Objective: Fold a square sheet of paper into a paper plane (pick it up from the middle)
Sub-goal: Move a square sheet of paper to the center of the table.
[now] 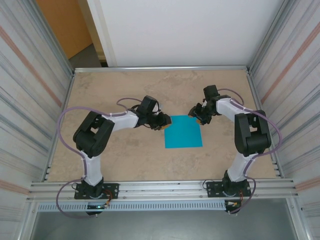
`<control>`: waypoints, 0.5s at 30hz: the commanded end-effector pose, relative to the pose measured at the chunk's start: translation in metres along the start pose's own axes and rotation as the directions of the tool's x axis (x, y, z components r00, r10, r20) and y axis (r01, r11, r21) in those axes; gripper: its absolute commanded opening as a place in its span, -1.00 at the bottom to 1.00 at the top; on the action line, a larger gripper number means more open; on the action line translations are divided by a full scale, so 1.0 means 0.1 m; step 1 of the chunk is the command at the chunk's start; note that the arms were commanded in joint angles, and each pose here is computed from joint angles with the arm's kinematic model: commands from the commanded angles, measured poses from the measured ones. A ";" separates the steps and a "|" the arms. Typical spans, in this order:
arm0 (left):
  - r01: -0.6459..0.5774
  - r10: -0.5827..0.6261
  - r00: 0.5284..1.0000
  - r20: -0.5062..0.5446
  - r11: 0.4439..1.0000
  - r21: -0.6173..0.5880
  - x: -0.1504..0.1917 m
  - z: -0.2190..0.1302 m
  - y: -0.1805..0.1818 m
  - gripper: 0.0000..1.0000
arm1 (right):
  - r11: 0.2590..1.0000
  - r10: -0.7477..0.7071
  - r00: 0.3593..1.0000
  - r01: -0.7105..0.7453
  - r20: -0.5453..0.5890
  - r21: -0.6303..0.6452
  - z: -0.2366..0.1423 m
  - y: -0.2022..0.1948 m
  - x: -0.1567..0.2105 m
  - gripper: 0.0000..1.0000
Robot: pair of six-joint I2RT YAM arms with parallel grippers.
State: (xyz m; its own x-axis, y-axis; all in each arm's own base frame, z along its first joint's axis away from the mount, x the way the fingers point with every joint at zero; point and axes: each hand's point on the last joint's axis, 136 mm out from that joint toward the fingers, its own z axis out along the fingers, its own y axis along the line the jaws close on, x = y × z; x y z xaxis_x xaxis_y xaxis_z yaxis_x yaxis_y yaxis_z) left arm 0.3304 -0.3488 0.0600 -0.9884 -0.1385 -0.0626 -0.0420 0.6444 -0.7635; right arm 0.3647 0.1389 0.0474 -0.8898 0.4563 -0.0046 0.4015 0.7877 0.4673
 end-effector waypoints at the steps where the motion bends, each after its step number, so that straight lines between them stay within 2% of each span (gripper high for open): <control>1: 0.021 -0.021 0.999 -0.045 1.000 -0.009 0.04 0.06 0.02 -0.51 | 1.000 -0.029 0.998 0.030 -0.052 0.011 0.06 -0.03 0.06 -0.09; 15: 0.020 -0.030 0.995 -0.098 0.995 -0.102 0.11 0.15 0.24 -0.55 | 0.998 -0.021 0.995 0.027 -0.096 0.059 0.21 -0.16 0.26 -0.08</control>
State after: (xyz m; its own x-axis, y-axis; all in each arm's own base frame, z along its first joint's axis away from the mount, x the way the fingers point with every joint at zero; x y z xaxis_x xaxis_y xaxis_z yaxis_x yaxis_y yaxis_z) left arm 0.3247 -0.3462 0.0366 -0.9935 -0.1133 0.0076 -0.0849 0.6965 -0.7125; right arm 0.3552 0.1434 0.0324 -0.9030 0.4283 0.0336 0.3980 0.8046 0.4406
